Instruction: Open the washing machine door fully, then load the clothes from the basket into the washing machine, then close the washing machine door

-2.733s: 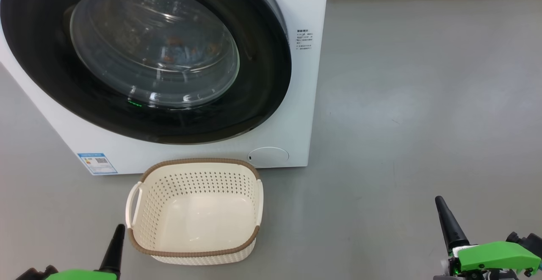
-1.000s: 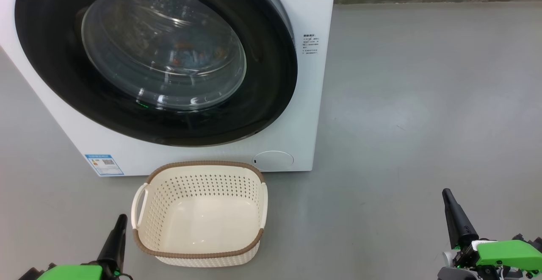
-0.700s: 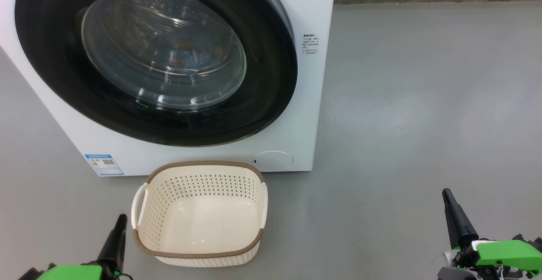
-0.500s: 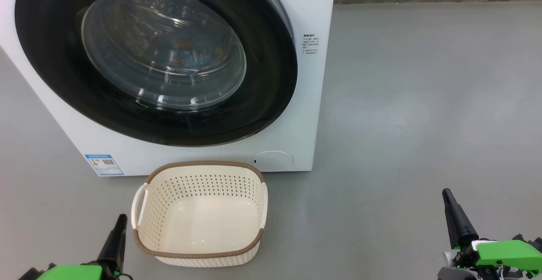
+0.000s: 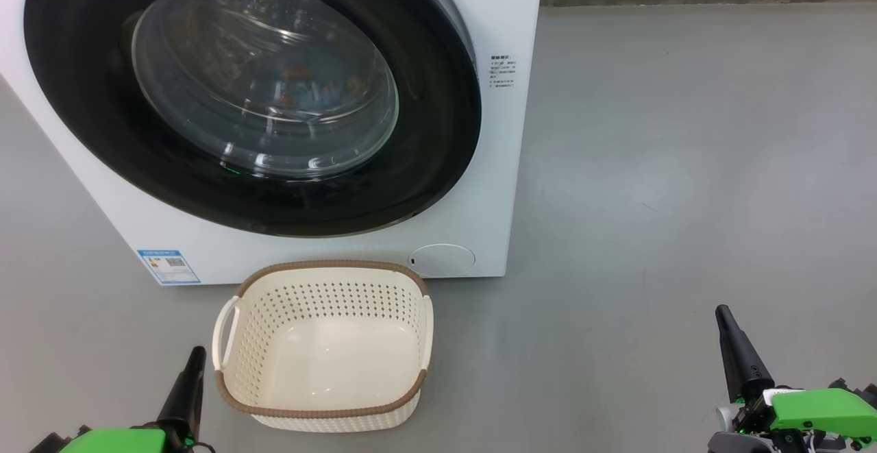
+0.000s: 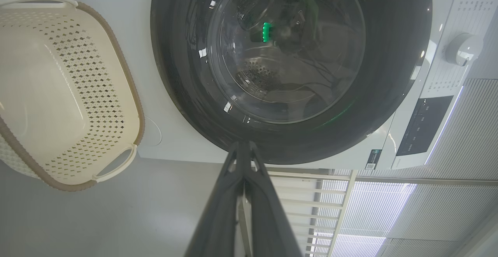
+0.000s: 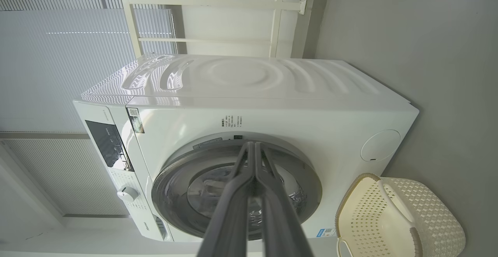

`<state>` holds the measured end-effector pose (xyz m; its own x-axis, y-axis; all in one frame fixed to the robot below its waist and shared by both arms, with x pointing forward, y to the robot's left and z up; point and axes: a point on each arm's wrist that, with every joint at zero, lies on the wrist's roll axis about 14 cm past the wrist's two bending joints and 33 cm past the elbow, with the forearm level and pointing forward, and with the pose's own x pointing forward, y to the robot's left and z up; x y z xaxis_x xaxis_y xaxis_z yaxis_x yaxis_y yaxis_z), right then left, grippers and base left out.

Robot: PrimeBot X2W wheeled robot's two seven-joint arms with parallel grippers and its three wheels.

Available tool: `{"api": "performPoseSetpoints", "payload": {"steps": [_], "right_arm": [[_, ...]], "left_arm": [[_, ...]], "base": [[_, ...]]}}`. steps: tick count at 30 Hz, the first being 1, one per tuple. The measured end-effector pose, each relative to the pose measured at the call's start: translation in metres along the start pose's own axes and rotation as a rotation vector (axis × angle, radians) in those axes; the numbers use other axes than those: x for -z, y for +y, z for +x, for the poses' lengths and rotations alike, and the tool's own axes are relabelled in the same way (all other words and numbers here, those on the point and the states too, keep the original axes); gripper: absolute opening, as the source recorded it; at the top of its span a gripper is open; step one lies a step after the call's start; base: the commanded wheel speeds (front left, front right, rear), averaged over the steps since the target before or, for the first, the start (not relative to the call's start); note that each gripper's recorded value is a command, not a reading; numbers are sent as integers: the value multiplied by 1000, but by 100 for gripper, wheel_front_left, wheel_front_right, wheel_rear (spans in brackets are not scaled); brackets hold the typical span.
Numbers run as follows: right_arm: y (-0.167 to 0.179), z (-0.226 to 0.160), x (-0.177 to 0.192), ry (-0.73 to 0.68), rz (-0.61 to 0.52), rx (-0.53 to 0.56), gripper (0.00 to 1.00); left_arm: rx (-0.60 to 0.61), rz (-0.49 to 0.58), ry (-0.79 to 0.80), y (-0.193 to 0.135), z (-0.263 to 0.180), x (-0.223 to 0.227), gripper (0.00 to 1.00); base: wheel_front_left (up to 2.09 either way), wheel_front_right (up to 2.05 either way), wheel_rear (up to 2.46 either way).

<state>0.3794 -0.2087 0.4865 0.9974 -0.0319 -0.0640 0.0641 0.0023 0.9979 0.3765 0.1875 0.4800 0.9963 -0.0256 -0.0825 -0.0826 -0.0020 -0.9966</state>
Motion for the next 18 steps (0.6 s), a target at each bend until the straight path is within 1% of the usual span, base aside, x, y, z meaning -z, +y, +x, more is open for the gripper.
{"api": "performPoseSetpoints", "payload": {"steps": [18], "right_arm": [[0, 0, 0, 0, 0, 0, 0]], "left_arm": [[0, 0, 0, 0, 0, 0, 0]], "base": [[0, 0, 0]]}}
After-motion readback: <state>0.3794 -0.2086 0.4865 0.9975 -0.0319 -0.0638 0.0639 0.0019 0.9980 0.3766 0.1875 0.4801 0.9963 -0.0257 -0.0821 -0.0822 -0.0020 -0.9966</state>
